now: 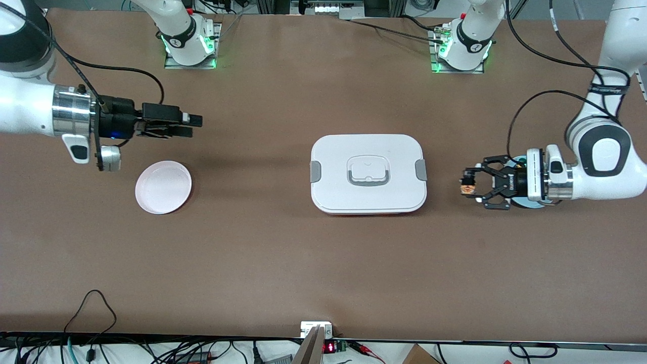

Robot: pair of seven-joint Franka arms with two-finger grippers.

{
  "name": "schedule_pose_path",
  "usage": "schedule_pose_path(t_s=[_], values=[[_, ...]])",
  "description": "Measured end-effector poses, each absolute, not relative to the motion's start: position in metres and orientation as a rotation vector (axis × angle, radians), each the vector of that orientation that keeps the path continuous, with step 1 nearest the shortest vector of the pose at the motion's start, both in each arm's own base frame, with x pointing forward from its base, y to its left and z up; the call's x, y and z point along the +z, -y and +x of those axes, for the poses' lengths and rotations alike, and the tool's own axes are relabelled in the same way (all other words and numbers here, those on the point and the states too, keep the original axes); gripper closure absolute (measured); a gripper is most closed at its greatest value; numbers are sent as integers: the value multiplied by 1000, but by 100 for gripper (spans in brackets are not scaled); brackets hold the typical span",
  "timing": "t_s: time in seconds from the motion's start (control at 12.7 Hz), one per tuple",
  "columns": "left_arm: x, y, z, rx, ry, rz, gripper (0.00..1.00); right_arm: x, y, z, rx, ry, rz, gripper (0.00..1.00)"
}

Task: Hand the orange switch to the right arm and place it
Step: 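Carry the switch over the box with the left gripper while the right gripper approaches, then close the right gripper on the switch held by the left gripper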

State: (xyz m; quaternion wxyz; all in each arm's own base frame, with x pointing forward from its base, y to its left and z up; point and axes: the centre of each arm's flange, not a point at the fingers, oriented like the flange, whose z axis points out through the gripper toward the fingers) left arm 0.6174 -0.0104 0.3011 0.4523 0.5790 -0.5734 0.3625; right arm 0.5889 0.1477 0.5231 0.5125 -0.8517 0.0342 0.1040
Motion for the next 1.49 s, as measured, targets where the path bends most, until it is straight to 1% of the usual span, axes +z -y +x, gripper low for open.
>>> schedule_pose_path(t_s=[0.31,0.47,0.63,1.02,1.26,1.49], values=[[368,124,632,1081,1177,1190,27,475,-181,598,237,-61,-1778,0],[390,211,626,1133,1022,1079,27,457,-197,599,218,-59,-1725,0],[409,283,620,1153,1004,1083,27,457,-218,598,193,-67,-1696,0],[423,346,611,1173,912,1180,27,458,-254,591,199,-80,-1640,0],[443,366,613,1154,881,1234,27,450,-278,589,197,-126,-1606,0],[443,382,609,1135,870,1274,27,440,-296,588,196,-166,-1595,0]])
